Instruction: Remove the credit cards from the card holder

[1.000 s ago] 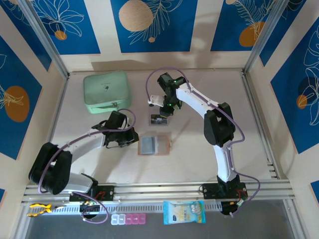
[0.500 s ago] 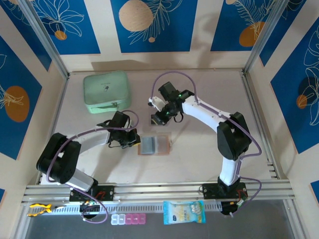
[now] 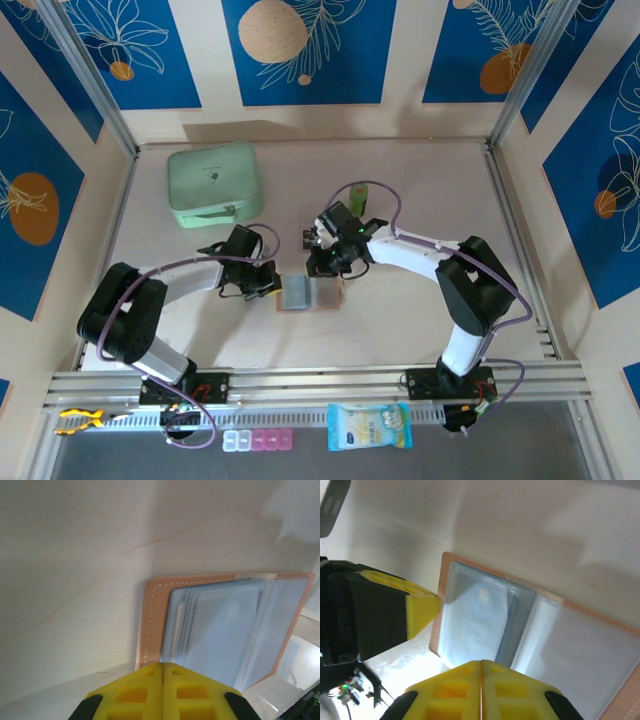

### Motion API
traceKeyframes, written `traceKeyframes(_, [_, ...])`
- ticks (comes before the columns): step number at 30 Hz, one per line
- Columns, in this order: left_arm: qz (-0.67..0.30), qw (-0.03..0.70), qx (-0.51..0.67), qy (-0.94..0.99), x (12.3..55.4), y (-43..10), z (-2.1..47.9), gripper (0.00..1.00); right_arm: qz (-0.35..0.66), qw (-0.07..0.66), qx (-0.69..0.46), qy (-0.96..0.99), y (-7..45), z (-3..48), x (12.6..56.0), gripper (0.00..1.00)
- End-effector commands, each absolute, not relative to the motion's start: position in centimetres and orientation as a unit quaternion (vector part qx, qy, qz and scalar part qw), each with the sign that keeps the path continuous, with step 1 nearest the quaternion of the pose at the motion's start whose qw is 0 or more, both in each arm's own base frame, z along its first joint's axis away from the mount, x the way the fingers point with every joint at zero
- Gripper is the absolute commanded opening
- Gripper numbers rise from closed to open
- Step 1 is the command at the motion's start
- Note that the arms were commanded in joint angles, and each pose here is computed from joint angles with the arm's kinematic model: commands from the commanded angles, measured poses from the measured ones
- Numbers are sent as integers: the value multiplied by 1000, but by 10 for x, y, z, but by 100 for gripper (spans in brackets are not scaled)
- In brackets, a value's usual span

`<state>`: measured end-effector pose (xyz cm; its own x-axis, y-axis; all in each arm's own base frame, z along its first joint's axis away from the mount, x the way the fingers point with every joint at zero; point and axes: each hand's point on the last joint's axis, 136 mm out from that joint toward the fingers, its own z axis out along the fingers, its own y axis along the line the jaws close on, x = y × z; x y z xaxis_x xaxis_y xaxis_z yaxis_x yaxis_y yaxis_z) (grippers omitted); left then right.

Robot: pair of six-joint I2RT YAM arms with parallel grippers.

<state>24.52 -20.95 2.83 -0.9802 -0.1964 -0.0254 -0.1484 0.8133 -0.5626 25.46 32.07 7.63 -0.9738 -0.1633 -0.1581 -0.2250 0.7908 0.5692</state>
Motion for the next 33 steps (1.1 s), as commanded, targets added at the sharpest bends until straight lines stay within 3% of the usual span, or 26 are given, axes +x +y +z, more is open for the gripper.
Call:
traceKeyframes(1, [-275, 38, -97, 956, 237, -202, 25, 0, 354, 16, -57, 933, 334, 89, 246, 10])
traceKeyframes(15, [-263, 28, -99, 959, 233, -199, 16, 0, 416, -38, -37, 908, 353, 71, 232, 37])
traceKeyframes(33, [-249, 26, -90, 964, 235, -197, 14, 0, 384, -72, -39, 920, 354, 38, 227, 36])
